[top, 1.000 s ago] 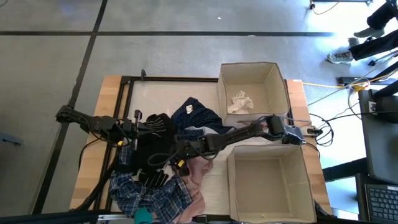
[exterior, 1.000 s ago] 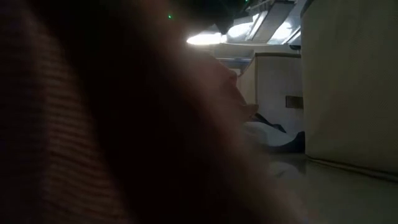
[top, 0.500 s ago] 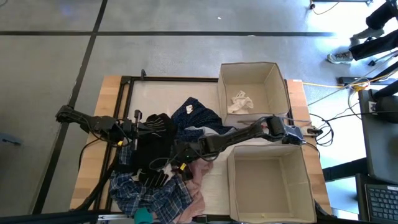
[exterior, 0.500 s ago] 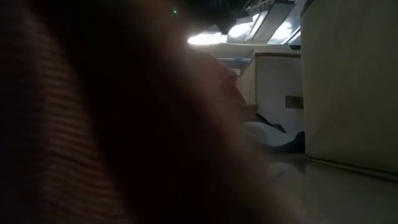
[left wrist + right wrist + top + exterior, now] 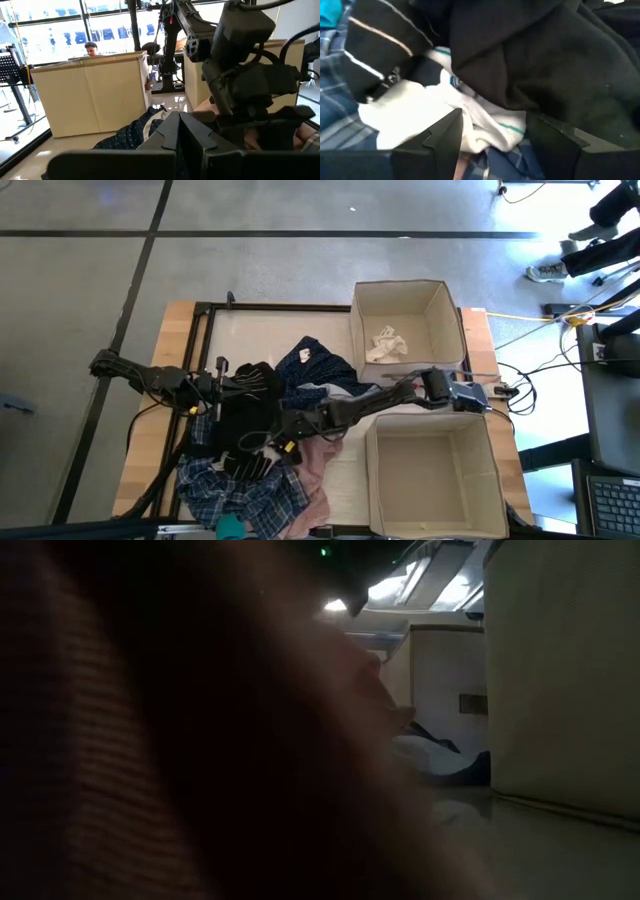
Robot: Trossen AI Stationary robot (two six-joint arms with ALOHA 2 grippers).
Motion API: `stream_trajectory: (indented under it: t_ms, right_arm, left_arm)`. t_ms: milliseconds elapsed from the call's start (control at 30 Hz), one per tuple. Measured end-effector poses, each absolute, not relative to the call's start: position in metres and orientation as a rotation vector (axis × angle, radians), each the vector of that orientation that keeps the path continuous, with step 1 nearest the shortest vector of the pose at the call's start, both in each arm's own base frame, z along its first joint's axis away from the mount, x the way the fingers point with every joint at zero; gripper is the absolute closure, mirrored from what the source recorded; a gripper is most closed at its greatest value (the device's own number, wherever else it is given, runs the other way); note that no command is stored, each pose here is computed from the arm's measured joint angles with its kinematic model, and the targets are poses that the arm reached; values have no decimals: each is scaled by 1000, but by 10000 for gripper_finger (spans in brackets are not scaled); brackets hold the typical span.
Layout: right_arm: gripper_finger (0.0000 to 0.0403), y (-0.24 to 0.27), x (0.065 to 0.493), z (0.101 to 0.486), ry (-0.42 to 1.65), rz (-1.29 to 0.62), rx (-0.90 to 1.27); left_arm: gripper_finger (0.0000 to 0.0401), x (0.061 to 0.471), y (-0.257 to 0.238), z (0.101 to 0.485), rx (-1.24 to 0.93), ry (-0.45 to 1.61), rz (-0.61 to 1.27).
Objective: Sort clothes
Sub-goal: Put the white sock into the top laundry organizer
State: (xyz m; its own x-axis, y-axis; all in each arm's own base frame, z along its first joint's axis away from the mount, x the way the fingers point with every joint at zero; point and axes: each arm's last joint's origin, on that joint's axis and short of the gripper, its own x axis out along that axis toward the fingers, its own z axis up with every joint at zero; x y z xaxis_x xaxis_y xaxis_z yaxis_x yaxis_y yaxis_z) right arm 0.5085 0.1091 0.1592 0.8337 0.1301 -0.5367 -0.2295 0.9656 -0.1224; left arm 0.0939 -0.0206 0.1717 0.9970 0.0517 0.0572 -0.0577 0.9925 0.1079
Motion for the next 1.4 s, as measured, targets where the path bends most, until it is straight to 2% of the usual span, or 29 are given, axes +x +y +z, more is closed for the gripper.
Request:
stream_trajectory:
  t_ms: [133, 233, 667, 900, 1133, 1400]
  right_arm:
    - [183, 108, 509, 152, 576, 174, -194]
    - [198, 109, 508, 150, 584, 177, -198]
    - [390, 111, 505, 161, 580, 168, -283]
    - [372, 114, 494, 194, 573, 94, -337]
    - [394, 110, 484, 218, 586, 80, -347]
    - [382, 106, 467, 245, 637, 69, -353]
  left_arm:
    - [400, 94, -21, 172, 109, -54, 55]
    - [400, 94, -21, 172, 109, -54, 55]
    - [400, 94, -21, 172, 109, -54, 55]
    - [400, 94, -21, 172, 107, -54, 55]
    - [400, 94, -21, 172, 106, -54, 55]
    - [400, 94, -21, 172, 106, -54, 55]
